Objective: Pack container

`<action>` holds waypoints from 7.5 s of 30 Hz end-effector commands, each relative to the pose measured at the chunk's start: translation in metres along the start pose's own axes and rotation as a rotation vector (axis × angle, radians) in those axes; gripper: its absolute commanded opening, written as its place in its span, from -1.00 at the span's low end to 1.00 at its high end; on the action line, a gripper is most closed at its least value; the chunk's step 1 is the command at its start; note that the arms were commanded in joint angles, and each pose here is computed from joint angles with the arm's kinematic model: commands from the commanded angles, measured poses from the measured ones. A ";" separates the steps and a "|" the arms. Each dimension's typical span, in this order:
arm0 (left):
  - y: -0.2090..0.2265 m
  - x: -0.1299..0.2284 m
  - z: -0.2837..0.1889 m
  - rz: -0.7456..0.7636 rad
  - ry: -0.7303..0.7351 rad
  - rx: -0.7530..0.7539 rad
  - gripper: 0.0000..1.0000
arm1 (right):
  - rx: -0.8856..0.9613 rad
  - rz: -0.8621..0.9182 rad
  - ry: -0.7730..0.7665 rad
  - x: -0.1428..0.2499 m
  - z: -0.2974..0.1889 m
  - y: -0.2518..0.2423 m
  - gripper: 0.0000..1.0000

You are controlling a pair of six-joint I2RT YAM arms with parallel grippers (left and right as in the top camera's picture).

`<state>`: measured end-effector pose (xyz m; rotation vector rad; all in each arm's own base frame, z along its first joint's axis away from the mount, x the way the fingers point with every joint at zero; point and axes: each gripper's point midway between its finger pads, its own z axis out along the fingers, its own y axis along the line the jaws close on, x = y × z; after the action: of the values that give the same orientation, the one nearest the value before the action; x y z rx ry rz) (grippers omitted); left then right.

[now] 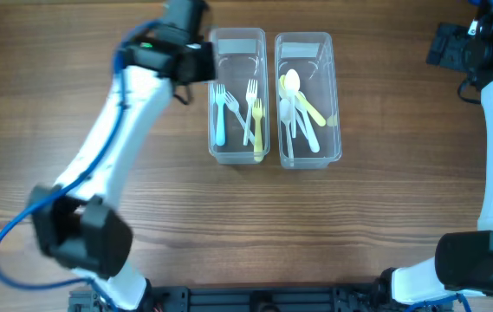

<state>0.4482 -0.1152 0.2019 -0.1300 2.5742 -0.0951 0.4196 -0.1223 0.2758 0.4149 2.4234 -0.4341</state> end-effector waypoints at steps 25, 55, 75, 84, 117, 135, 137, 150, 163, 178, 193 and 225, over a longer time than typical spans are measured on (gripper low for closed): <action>0.184 0.097 0.088 -0.055 0.382 -0.253 0.03 | 0.015 0.012 -0.007 -0.003 0.000 -0.002 0.99; 0.206 0.154 0.131 0.017 0.506 -0.047 0.09 | 0.016 0.012 -0.007 -0.003 0.000 -0.002 0.99; 0.210 0.151 0.136 -0.043 0.477 -0.092 -0.92 | 0.015 0.012 -0.007 -0.003 0.000 -0.002 0.99; 0.199 0.106 0.118 -0.015 0.373 -0.139 -0.92 | 0.015 0.012 -0.007 -0.003 0.000 -0.002 0.99; -0.091 0.048 0.005 0.077 0.121 0.241 -0.85 | 0.016 0.012 -0.007 -0.003 0.000 -0.002 0.99; -0.087 0.085 0.064 0.046 0.255 0.131 -0.69 | 0.015 0.012 -0.007 -0.003 0.000 -0.002 0.99; -0.087 0.084 0.065 0.046 0.251 0.132 -0.30 | 0.016 0.012 -0.007 -0.003 0.000 -0.002 1.00; -0.082 0.033 0.004 0.007 0.101 0.192 0.99 | 0.016 0.012 -0.007 -0.003 0.000 -0.002 0.99; 0.064 -0.045 -0.178 -0.249 -0.363 0.046 1.00 | 0.016 0.012 -0.007 -0.003 0.000 -0.002 0.99; 0.092 -0.042 -0.209 -0.304 -0.425 0.017 1.00 | 0.015 0.012 -0.007 -0.003 0.000 -0.002 1.00; 0.099 -0.034 -0.214 -0.307 -0.417 -0.012 1.00 | 0.016 0.012 -0.007 -0.003 0.000 -0.002 0.99; 0.143 0.132 -0.196 -0.367 -0.891 0.117 0.99 | 0.016 0.012 -0.007 -0.003 0.000 -0.002 0.99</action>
<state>0.2126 0.0306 0.3156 -0.5256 1.6107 -0.1979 0.4196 -0.1223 0.2755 0.4149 2.4241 -0.4342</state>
